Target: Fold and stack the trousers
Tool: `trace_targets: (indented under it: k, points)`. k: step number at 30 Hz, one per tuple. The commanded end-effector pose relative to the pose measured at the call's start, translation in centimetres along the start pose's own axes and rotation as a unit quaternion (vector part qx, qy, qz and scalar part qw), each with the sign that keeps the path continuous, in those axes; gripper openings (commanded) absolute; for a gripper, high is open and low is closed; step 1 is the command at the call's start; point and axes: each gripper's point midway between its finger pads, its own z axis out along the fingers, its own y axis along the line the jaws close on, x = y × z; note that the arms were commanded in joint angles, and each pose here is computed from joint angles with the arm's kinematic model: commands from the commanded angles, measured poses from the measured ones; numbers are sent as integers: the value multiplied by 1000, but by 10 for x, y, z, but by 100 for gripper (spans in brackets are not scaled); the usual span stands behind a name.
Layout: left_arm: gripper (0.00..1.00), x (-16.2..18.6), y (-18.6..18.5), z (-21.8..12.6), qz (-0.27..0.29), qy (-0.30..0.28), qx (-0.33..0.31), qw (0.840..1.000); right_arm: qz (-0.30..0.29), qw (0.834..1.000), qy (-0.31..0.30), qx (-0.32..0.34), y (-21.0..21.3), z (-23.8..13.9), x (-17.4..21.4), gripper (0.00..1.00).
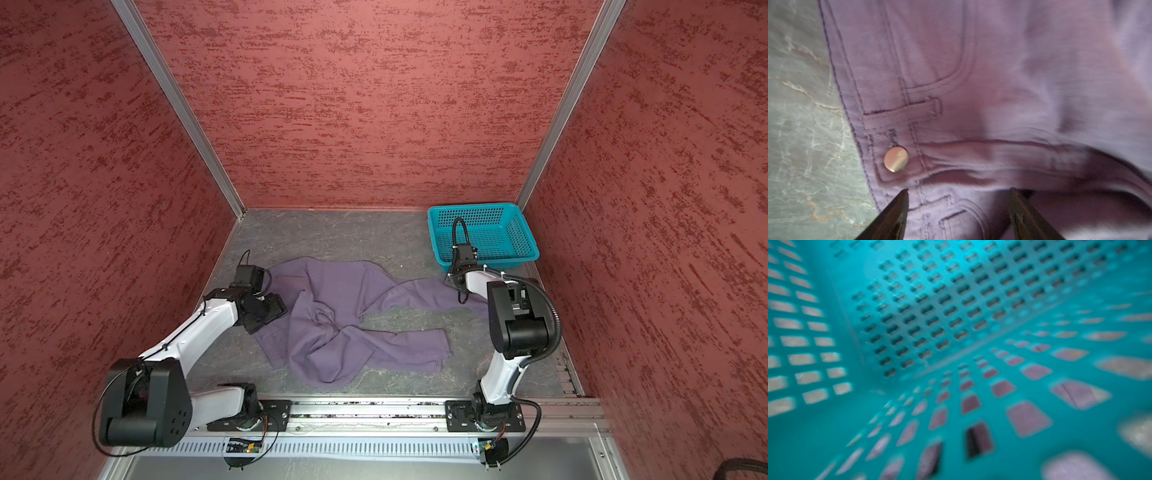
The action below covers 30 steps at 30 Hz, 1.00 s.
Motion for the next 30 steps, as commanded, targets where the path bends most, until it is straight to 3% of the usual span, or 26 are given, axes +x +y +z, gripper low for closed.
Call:
trace_targets:
  k: [1,3,6,13,16,23,30]
  points:
    - [75,-3,5,15,-31,15,7,999,16,999,35,8,-14,1,25,0]
    - [74,-6,9,21,-47,16,4,999,20,999,26,12,-20,-6,22,0]
    - [54,-10,14,28,-63,14,-1,998,31,999,4,14,-29,-24,8,0]
    - [34,-15,27,44,-107,21,-4,994,34,998,-46,8,-34,-64,-31,0]
    - [29,-21,39,46,-131,16,-11,991,38,998,-46,14,-38,-63,-36,0]
    - [26,-54,75,33,-191,-27,-30,981,67,997,-32,12,-51,-39,-48,10]
    - [25,-64,107,12,-230,-82,-67,967,89,994,-50,26,-64,-30,-89,14]
